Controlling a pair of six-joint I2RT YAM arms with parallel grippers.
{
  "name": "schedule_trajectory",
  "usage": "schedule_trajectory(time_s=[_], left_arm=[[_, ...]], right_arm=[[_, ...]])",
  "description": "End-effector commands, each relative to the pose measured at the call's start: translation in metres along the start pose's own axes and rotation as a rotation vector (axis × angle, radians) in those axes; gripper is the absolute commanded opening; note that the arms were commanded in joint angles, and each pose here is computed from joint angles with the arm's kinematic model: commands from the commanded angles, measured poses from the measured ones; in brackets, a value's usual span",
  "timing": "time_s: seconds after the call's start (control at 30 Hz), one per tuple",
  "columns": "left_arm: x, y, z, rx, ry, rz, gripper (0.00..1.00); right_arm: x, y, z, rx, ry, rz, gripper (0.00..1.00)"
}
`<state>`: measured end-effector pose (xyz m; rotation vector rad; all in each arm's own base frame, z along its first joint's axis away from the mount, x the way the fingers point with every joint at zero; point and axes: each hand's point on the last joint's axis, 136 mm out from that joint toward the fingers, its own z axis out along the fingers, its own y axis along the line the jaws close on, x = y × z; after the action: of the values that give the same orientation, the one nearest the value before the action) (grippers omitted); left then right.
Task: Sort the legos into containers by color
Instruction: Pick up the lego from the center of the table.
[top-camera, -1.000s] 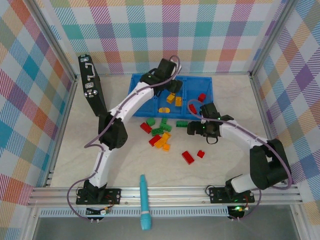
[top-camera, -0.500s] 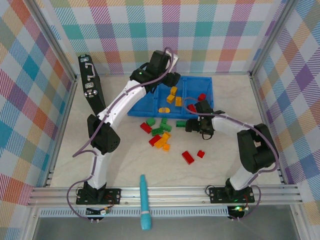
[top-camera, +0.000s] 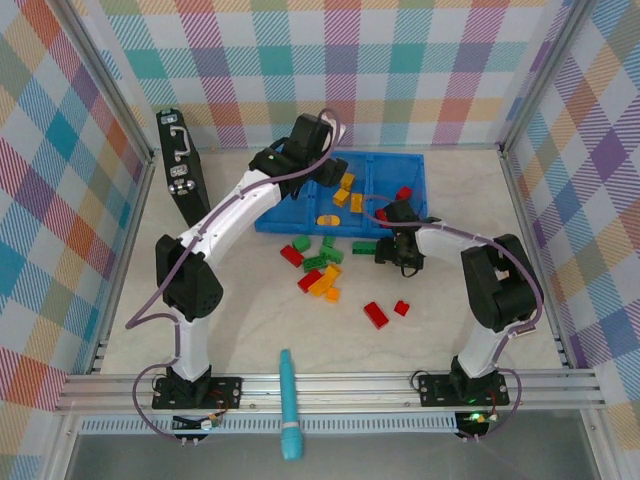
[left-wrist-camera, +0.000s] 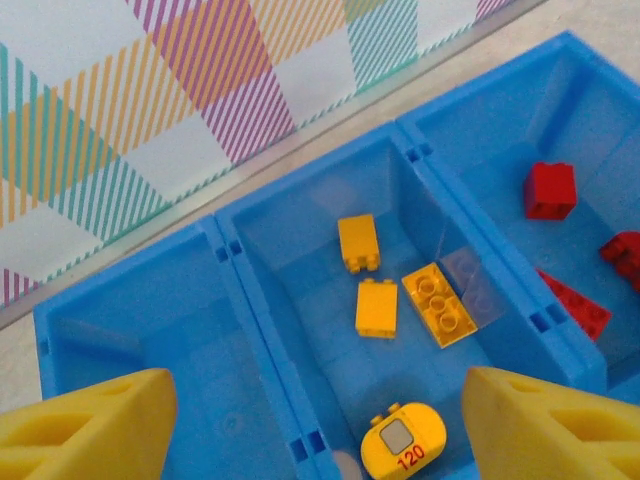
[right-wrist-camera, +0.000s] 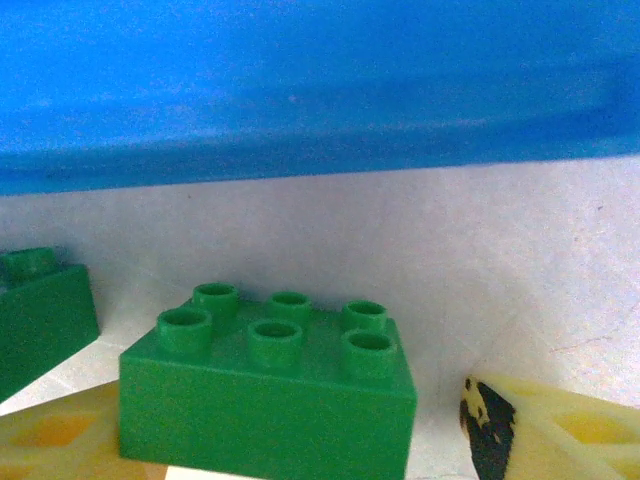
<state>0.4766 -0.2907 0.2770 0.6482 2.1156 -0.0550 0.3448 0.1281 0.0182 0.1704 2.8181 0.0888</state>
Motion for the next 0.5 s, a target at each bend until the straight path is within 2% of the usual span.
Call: schedule_trajectory(time_s=[0.0, 0.27, 0.47], left_arm=[[-0.005, 0.011, -0.015, -0.032, -0.026, -0.005, 0.75], [0.009, 0.012, -0.014, -0.038, 0.014, 0.003, 0.75], [0.035, 0.016, -0.024, -0.049, 0.081, 0.027, 0.76]], right_arm=[[-0.013, 0.010, 0.016, -0.027, -0.033, 0.000, 0.72], [-0.022, 0.012, 0.013, -0.025, -0.058, -0.026, 0.57], [-0.025, 0.012, 0.013, -0.015, -0.059, -0.055, 0.48]])
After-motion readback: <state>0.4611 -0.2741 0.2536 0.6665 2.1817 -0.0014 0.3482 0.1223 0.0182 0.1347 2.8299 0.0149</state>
